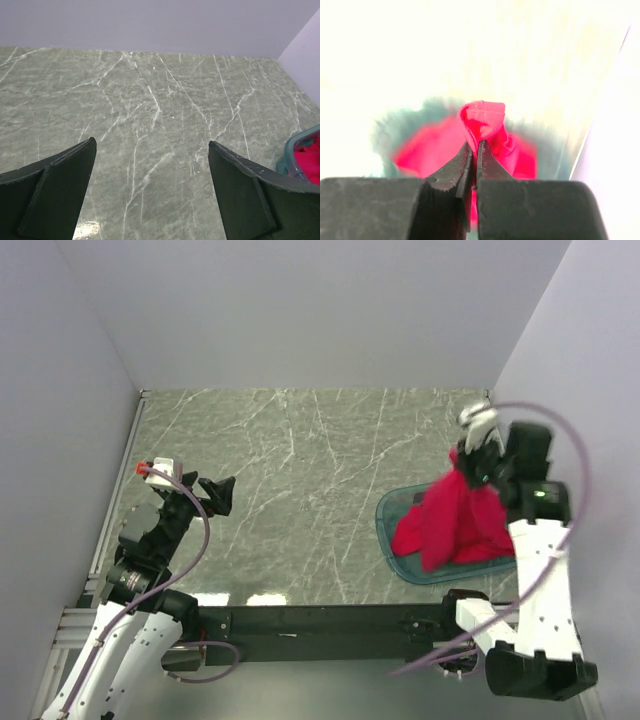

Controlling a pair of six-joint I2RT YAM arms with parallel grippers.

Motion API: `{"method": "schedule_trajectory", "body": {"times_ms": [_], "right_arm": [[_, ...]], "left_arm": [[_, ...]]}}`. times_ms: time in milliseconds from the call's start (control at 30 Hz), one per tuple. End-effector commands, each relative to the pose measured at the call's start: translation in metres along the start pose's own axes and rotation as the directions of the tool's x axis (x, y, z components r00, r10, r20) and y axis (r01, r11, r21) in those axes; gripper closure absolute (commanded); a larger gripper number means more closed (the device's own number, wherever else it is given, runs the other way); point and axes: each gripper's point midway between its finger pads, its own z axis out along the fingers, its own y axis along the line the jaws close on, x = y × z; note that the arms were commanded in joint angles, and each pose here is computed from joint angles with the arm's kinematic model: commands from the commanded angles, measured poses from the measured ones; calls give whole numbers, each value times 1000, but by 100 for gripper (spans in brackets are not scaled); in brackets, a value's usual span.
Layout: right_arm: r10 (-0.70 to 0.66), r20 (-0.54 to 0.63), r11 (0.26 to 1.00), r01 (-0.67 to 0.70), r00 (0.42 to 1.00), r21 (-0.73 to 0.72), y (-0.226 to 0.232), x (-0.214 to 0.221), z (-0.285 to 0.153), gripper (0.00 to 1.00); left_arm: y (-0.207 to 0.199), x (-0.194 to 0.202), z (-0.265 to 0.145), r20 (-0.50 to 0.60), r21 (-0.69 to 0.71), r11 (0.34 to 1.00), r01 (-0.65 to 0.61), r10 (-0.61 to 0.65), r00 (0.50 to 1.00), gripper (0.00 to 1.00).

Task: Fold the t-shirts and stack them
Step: Grab the tshirt from the pile, then move the tshirt to the center of the board

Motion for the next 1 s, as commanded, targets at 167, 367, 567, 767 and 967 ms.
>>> {"method": "schedule_trajectory", "body": {"times_ms": [167, 367, 567, 767, 967], "right_arm": [[227, 534, 920, -1, 815, -391, 38, -233, -114, 100], [395, 724, 878, 0, 565, -480, 26, -342, -193, 100], [504, 796, 835, 45, 335, -548, 50, -409, -242, 100], [510, 818, 857, -72, 266, -510, 59, -444, -217, 100], [488, 820, 873, -151, 300, -464, 89, -459, -164, 100]], "left_arm": [[-4, 2, 6, 2, 30, 999, -29, 29, 1000, 1], [-1, 5, 8, -7, 18, 999, -46, 46, 999, 1], [-12, 11, 10, -31, 87, 995, -57, 60, 998, 2], [-18, 11, 7, -28, 123, 990, -64, 68, 997, 2], [-17, 11, 7, -28, 116, 991, -69, 72, 997, 2]]}}
